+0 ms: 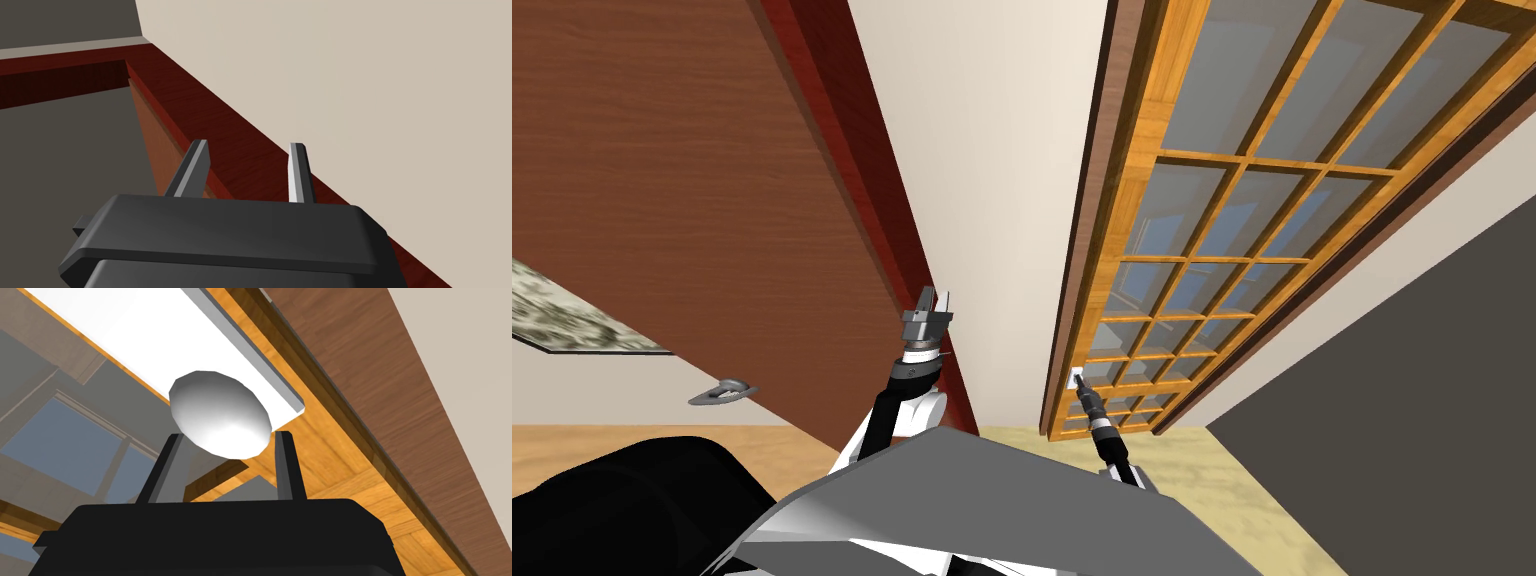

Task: Pull the door open

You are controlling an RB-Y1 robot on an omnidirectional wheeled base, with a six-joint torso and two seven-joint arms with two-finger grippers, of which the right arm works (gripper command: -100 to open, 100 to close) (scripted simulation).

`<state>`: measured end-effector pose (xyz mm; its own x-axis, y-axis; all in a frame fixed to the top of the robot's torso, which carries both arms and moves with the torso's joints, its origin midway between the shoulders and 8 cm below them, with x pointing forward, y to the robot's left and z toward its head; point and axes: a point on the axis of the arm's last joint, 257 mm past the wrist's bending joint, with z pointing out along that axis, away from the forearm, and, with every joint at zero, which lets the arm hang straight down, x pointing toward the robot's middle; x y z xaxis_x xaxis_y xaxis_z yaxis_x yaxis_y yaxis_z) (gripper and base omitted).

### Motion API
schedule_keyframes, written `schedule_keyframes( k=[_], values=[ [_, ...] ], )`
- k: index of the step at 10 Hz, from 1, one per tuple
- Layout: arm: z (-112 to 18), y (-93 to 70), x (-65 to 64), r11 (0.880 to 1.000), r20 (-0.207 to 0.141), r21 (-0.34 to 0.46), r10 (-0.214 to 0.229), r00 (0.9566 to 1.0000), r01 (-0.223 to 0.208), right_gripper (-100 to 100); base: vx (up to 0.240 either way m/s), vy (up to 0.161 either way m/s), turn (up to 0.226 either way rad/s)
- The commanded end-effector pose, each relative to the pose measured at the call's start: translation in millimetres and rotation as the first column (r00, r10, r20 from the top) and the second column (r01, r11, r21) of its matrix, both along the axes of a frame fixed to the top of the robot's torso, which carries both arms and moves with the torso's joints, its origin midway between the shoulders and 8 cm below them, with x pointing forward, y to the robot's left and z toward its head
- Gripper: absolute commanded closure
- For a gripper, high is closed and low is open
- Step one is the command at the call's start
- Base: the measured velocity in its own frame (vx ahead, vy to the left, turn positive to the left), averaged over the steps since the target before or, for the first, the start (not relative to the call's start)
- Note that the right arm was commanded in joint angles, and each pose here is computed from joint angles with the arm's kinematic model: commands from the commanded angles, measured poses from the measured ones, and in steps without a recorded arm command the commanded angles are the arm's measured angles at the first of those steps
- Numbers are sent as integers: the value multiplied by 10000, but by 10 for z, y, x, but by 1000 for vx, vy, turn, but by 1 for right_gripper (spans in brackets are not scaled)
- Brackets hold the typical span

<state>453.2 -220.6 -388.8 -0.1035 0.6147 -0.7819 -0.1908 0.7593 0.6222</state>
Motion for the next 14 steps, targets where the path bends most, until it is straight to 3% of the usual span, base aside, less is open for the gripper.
schedule_keyframes(
  k=[1, 3, 8, 9, 10, 11, 12, 13, 14],
  values=[
    [-59, 116, -59, 9991, -212, 404, 158, 9996, -149, 100, -22, -10, 42],
    [-55, 91, -55, 9962, -298, 863, 111, 9995, -85, 100, -35, -14, 64],
    [-44, 10, -43, 9739, -555, 2264, -16, 9985, 141, 100, -32, -8, 63],
    [-40, -18, -39, 9627, -633, 2695, -54, 9980, 223, 100, -36, -17, 85],
    [-40, -18, -39, 9618, -640, 2727, -50, 9979, 224, 100, -19, -12, 27],
    [-37, -46, -35, 9494, -711, 3127, -87, 9974, 306, 100, -30, -3, 57],
    [-37, -46, -35, 9474, -723, 3185, -81, 9974, 308, 100, -29, -9, 31],
    [-34, -74, -32, 9326, -795, 3589, -113, 9968, 392, 100, -29, -4, 67],
    [-34, -74, -32, 9308, -804, 3634, -107, 9967, 393, 100, -34, -13, 52]
  ],
)
